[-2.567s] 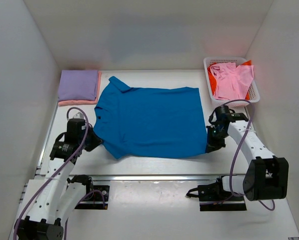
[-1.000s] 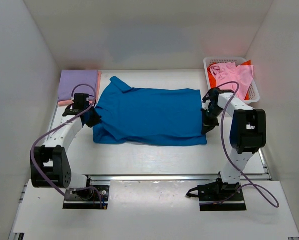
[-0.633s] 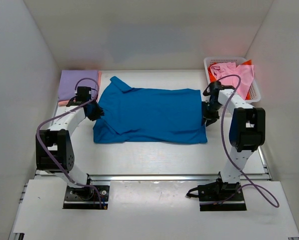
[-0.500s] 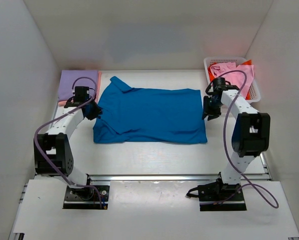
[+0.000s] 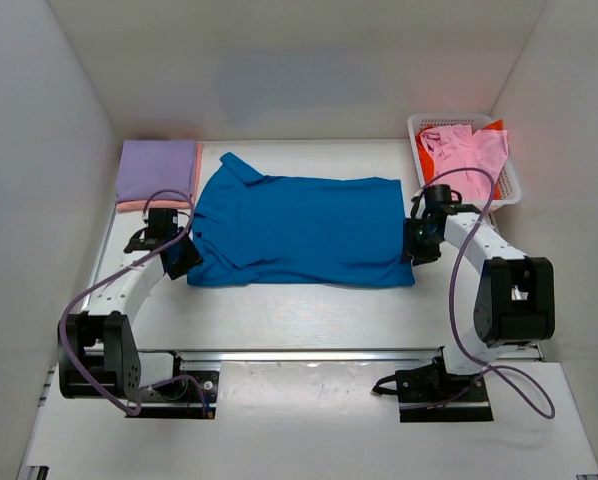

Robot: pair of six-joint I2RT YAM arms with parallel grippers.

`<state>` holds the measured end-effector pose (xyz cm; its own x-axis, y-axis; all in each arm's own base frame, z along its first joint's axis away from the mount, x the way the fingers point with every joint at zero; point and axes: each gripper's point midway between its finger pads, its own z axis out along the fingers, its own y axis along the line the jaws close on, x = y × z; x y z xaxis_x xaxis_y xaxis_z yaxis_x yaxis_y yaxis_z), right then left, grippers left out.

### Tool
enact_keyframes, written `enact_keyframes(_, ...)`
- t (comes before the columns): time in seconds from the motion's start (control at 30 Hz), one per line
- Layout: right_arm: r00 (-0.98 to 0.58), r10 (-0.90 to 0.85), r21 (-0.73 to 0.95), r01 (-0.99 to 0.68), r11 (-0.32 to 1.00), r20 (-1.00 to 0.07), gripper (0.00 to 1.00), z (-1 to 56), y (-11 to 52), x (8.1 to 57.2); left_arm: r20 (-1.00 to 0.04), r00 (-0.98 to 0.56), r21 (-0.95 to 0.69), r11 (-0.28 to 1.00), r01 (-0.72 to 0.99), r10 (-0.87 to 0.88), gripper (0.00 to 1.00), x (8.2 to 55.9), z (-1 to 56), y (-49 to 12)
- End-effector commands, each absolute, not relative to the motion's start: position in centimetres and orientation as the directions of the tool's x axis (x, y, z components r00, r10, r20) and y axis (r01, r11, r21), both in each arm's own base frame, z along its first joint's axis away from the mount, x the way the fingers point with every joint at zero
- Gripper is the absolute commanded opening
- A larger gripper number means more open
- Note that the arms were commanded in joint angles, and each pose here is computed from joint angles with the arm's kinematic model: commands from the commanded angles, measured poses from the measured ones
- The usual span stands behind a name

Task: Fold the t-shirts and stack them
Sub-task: Fold the flattened tshirt in 1/3 of the way

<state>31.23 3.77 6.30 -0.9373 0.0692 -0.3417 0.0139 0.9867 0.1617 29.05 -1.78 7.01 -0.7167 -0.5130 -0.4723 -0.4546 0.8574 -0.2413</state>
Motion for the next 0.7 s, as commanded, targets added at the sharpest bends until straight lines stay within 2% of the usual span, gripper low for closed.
enact_keyframes(0.0,-0.885,0.024,0.174,-0.064,0.983,-0.466,0.33,7.6,4.2,32.0,-0.535,-0.69,-0.209,0.868,-0.45,-0.487,0.54,28.7,8.0,-0.8)
enact_keyframes(0.07,-0.883,0.011,0.167,-0.076,0.983,-0.469,0.32,7.1,4.3,31.1,-0.55,-0.677,-0.208,0.866,-0.455,-0.488,0.54,29.0,8.3,-0.6)
enact_keyframes(0.3,-0.827,0.013,0.155,-0.091,0.984,-0.563,0.31,7.9,4.0,32.9,-0.57,-0.653,-0.253,0.863,-0.438,-0.499,0.56,32.3,8.7,-1.8)
enact_keyframes(0.67,-0.833,0.015,0.16,-0.088,0.983,-0.553,0.3,6.3,4.9,33.8,-0.562,-0.642,-0.278,0.851,-0.446,-0.52,0.56,36.6,6.8,-2.9)
